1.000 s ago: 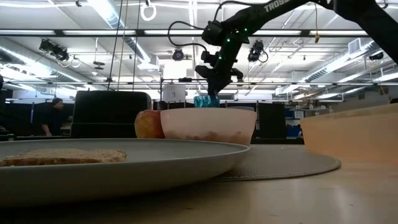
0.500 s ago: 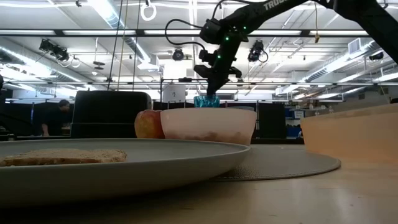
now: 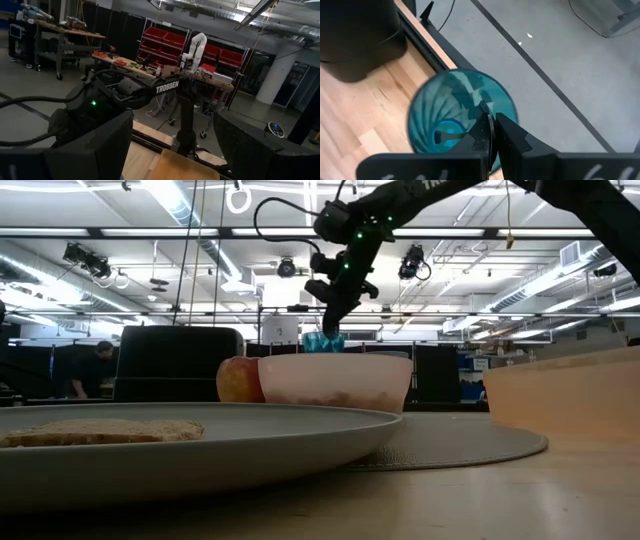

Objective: Arrange a breakfast setting
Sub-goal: Put the black spoon on the brown table mat to the right of the light orange bowl

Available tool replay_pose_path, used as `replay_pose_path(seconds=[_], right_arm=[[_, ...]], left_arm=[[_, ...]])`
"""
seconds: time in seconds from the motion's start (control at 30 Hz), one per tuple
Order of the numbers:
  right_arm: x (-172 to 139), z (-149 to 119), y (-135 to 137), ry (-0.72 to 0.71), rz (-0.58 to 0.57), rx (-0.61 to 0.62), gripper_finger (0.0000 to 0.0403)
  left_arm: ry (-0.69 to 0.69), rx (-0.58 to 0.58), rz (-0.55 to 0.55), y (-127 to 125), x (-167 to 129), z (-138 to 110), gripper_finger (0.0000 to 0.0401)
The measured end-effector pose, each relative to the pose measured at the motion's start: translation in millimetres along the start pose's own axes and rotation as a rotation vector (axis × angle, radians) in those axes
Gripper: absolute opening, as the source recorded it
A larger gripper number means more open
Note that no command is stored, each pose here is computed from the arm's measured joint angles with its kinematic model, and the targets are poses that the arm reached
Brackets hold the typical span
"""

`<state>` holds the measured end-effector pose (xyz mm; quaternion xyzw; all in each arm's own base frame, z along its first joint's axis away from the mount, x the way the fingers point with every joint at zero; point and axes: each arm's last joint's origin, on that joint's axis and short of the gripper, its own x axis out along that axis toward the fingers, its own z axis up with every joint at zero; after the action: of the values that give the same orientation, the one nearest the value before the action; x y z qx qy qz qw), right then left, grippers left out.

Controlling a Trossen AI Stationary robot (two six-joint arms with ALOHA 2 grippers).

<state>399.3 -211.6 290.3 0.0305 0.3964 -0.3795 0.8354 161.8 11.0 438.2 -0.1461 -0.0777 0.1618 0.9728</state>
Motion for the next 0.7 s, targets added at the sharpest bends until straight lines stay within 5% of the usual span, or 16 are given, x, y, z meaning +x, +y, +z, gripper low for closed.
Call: replay_pose_path(seconds=[0.7], right_arm=[[-30, 16, 22, -0.049, -0.041, -0.173, 0.0023]], left_arm=[[0.063, 0.022, -0.027, 1, -2, -5, 0.0286]])
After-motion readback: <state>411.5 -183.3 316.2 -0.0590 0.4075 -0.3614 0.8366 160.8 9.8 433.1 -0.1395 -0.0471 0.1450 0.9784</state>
